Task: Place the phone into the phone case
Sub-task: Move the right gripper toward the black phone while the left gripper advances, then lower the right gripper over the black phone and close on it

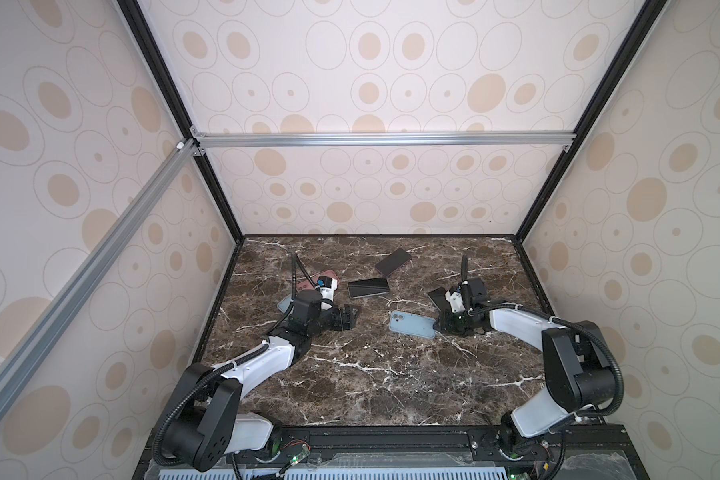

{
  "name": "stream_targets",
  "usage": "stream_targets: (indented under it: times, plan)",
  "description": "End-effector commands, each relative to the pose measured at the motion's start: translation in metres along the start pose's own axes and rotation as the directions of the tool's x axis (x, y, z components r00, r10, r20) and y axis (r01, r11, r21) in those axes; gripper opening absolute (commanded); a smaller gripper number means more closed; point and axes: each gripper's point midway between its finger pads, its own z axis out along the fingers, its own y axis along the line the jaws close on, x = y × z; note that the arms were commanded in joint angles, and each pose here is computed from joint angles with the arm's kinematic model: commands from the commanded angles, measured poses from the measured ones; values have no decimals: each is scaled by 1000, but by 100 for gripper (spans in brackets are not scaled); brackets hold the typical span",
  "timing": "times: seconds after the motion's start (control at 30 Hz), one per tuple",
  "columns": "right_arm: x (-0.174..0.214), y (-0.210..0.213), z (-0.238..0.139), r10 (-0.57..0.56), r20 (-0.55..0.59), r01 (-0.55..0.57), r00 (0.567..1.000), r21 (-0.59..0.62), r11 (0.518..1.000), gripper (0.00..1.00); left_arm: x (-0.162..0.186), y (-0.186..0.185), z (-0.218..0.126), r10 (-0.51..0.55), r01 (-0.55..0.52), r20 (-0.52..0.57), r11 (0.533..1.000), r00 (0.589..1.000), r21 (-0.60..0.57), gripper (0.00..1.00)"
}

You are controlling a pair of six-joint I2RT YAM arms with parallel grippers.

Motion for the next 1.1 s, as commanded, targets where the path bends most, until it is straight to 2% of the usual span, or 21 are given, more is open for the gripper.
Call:
stream_targets:
  times: [0.0,0.3,0.5,0.7,1.07]
  plan:
    - [-7,4,7,16,1,-16,1000,11,1000,42,2,-13,9,-29,28,8,997,1000,69,83]
    - [-6,12,17,10,-27,-10,1000,5,1000,31,23,-20,35,-63,72,-74,988,995,136,67]
    - [-1,26,24,-14,-49,13,999,-10,1000,28,36,-22,46,-82,102,-123,981,989,163,62]
    - [-5,38,29,-27,-48,26,998,-26,999,26,52,-13,55,-99,123,-177,984,979,128,57]
    - [-16,57,42,-62,-48,60,997,-41,997,27,64,8,68,-87,96,-202,995,976,36,51]
